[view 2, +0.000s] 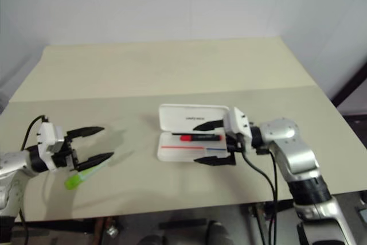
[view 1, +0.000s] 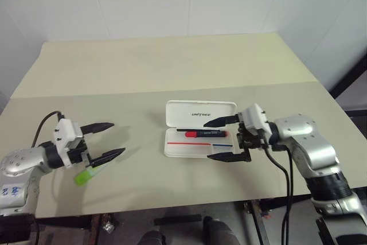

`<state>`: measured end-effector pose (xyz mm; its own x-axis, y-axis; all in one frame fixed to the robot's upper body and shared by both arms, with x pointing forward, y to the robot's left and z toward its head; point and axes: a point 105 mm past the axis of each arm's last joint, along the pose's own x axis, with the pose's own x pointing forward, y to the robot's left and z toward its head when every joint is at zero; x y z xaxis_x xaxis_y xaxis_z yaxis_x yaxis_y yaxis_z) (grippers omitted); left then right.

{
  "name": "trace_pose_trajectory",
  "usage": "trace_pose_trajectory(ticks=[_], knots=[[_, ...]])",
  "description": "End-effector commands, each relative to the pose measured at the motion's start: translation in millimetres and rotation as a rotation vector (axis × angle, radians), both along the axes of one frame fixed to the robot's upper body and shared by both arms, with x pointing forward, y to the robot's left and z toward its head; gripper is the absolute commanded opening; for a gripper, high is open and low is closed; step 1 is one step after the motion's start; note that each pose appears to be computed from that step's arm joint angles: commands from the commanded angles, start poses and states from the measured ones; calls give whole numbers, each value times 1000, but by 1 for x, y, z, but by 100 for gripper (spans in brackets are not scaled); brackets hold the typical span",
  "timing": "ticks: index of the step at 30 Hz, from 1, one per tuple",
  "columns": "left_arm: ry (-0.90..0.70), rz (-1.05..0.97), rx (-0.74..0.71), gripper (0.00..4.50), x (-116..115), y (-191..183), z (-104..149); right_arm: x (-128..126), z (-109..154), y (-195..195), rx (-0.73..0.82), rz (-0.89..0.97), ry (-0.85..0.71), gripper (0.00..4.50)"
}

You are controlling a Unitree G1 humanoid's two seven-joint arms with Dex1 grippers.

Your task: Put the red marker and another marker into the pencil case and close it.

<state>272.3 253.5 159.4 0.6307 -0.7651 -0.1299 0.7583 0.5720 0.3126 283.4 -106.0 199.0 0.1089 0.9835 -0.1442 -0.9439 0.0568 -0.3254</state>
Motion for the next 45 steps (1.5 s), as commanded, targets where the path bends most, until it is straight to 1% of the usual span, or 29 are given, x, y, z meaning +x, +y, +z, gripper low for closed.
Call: trace_pose_trajectory(ticks=[1,3,6,8,11,19,25,26,28,30,31,35,36,41,45], knots=[[-38,67,2,450,-13,14,4,-3,30,-16,79,-108,-81,449],[-13,113,-4,450,-20,22,-7,2,35,-33,86,-195,-91,449],[28,170,-12,450,-33,28,-24,5,31,-54,51,-283,-103,449],[36,205,-24,450,-37,31,-29,5,30,-58,39,-303,-110,449],[69,239,-24,450,-43,36,-45,5,30,-54,46,-303,-118,449],[111,255,2,450,-31,48,-72,6,34,-45,50,-290,-137,449],[139,270,-24,450,-26,53,-83,6,37,-47,49,-296,-146,449],[145,266,-35,411,-26,52,-84,5,38,-47,50,-297,-147,450],[151,259,-47,361,-26,50,-85,5,39,-49,53,-295,-147,450],[152,257,-59,294,-27,49,-85,4,39,-51,53,-286,-140,450],[152,256,-61,266,-27,48,-85,2,38,-50,48,-272,-132,450],[153,256,-64,131,-28,47,-86,-6,32,-47,16,-211,-114,450],[151,256,-64,109,-28,47,-86,-7,31,-46,15,-198,-110,450],[129,243,-65,110,-23,39,-80,-7,27,-44,-7,-170,-119,450],[76,186,-72,110,-16,25,-61,-2,25,-49,-15,-188,-131,450]])
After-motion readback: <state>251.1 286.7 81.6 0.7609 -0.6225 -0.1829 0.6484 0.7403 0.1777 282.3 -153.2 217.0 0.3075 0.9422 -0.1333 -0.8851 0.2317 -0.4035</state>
